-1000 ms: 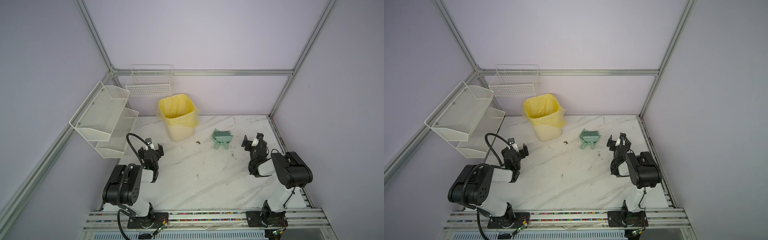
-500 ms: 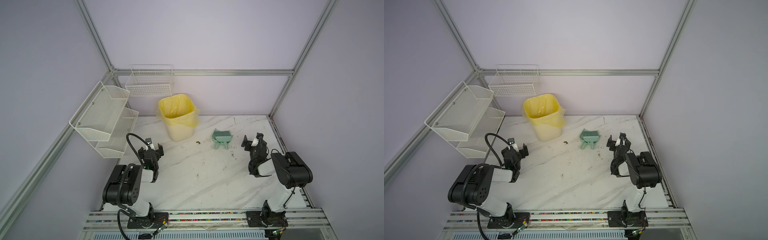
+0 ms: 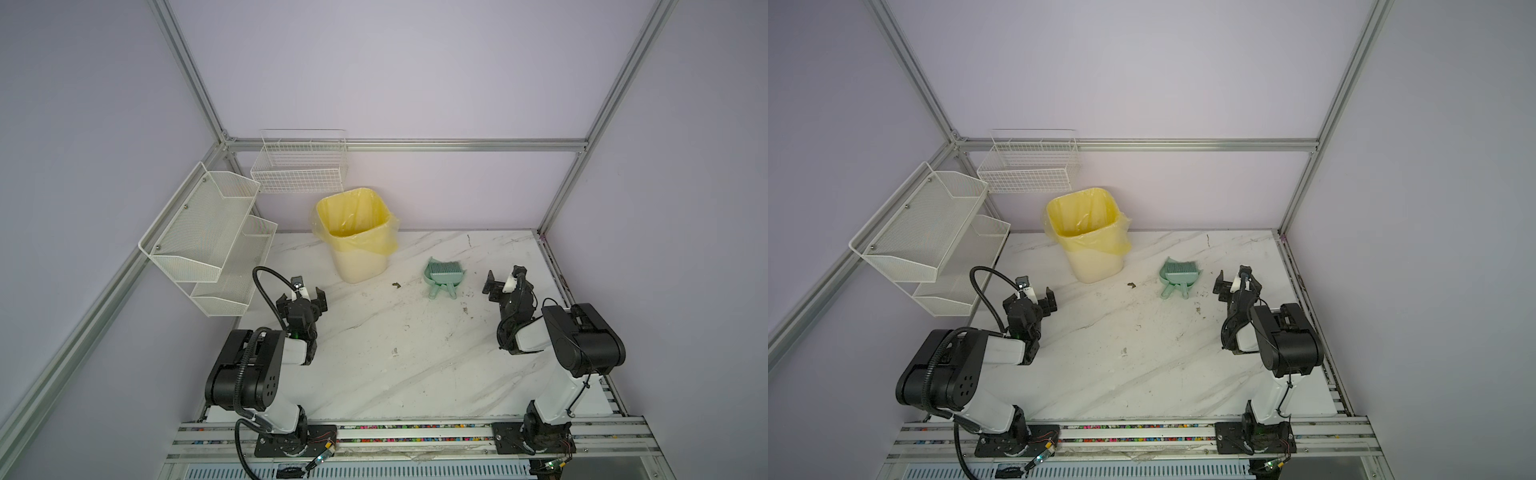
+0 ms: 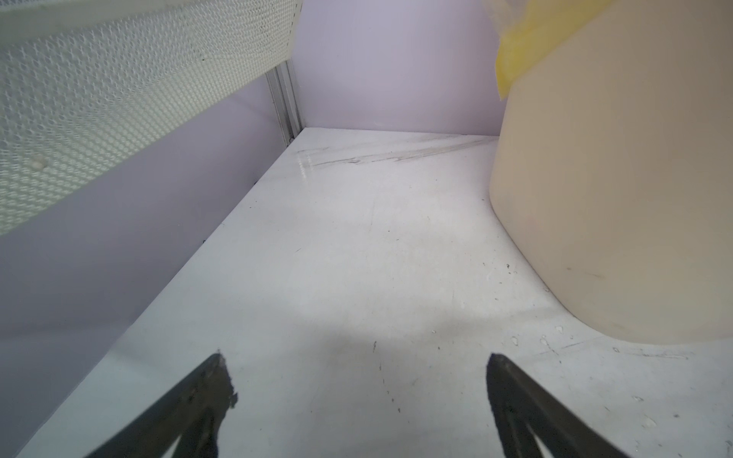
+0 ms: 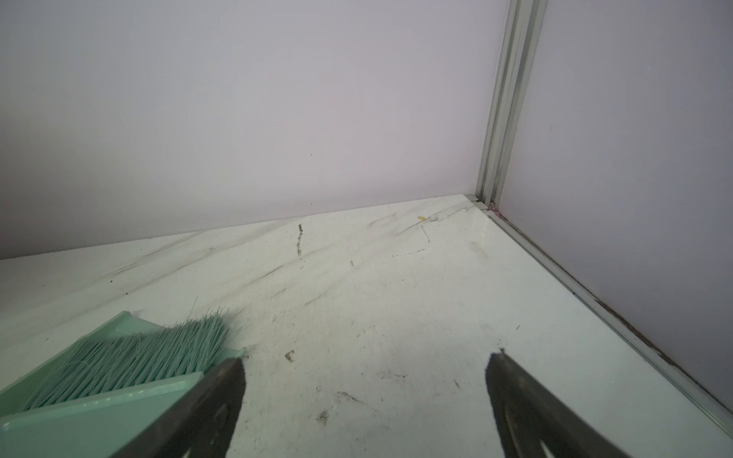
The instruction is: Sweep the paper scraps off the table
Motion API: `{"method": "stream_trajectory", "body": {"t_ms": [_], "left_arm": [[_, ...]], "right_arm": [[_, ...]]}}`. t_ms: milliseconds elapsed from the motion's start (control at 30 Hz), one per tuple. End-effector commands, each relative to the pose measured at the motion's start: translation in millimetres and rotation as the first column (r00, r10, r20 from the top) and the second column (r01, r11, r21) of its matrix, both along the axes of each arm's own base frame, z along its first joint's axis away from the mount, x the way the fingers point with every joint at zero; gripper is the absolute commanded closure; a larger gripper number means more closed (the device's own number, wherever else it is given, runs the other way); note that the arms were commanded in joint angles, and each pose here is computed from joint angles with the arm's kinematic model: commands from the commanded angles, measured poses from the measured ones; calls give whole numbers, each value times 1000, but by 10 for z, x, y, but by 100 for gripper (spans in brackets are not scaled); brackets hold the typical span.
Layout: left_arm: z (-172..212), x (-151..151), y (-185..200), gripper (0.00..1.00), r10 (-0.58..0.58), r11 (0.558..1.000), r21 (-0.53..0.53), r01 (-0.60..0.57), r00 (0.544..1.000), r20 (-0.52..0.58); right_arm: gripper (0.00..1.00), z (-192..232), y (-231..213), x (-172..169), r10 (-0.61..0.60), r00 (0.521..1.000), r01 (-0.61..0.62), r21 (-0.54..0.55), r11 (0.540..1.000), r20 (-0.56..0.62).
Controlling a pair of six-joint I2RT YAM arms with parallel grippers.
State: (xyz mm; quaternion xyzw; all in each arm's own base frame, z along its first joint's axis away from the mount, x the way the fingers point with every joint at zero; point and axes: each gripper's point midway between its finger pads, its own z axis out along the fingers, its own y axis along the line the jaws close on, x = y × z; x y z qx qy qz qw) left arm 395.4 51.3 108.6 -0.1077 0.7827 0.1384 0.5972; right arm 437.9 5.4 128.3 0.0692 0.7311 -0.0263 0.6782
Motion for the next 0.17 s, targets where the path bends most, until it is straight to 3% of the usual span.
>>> {"method": "stream_trajectory", "body": {"t_ms": [0, 133], "left_arm": [[80, -20, 16, 0, -4, 1000, 12, 3, 999, 38], [80, -22, 18, 0, -2, 1000, 12, 2, 999, 39]], "right_arm": [[3, 34, 17, 25, 15, 1000, -15, -9, 1000, 4], [3, 66, 29, 4, 24, 1000, -24, -20, 1000, 17]]}}
